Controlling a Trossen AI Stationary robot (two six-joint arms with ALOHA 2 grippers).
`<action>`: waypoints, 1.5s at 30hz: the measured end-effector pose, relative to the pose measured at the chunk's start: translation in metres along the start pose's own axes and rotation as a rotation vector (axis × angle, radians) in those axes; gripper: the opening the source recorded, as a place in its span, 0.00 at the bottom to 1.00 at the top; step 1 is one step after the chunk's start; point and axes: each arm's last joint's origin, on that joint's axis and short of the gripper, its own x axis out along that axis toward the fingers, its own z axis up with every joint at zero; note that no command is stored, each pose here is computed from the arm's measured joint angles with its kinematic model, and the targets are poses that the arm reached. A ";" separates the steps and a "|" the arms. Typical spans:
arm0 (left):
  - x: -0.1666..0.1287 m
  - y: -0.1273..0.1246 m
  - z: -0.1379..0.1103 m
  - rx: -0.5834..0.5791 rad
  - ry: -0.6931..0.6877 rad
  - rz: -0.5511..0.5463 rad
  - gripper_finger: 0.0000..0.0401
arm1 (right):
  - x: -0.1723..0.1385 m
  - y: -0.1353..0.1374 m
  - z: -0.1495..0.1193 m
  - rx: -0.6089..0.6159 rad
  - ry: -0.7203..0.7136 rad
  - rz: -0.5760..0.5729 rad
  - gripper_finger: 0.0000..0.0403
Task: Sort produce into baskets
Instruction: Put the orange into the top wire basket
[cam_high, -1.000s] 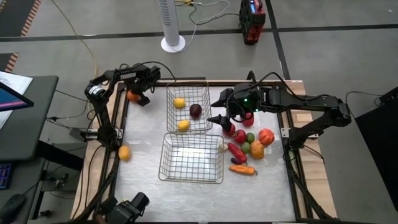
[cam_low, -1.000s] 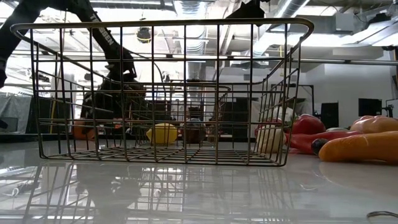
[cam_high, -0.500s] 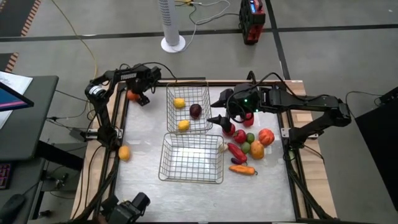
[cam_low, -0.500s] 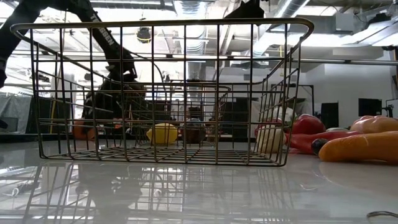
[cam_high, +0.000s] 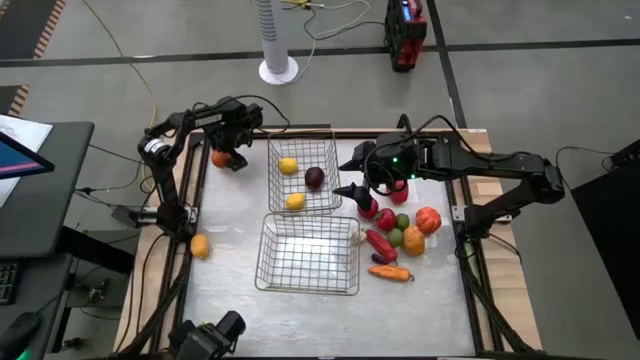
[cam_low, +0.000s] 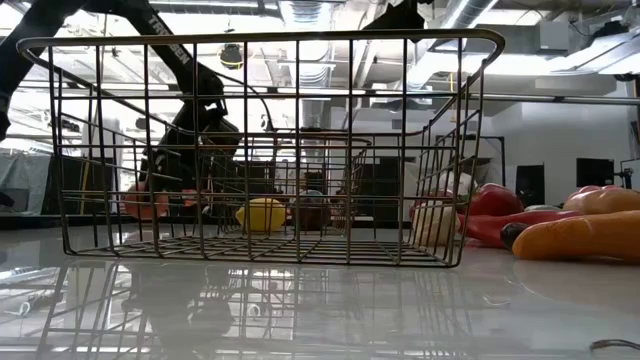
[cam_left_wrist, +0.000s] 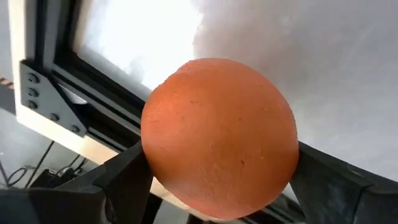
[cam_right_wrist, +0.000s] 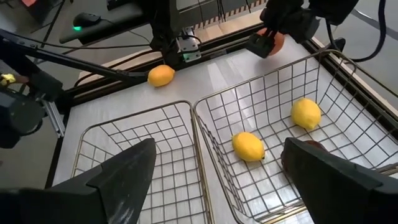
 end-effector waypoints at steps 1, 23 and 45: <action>-0.002 -0.001 -0.001 0.009 0.006 -0.006 0.78 | 0.000 0.000 0.000 -0.008 0.000 0.000 0.94; -0.115 -0.001 -0.011 -0.131 -0.296 -0.495 0.78 | -0.009 -0.007 0.002 -0.025 -0.003 -0.024 0.94; -0.171 -0.102 -0.005 0.062 -0.625 -0.476 0.87 | -0.037 -0.024 -0.001 0.009 0.042 -0.092 0.94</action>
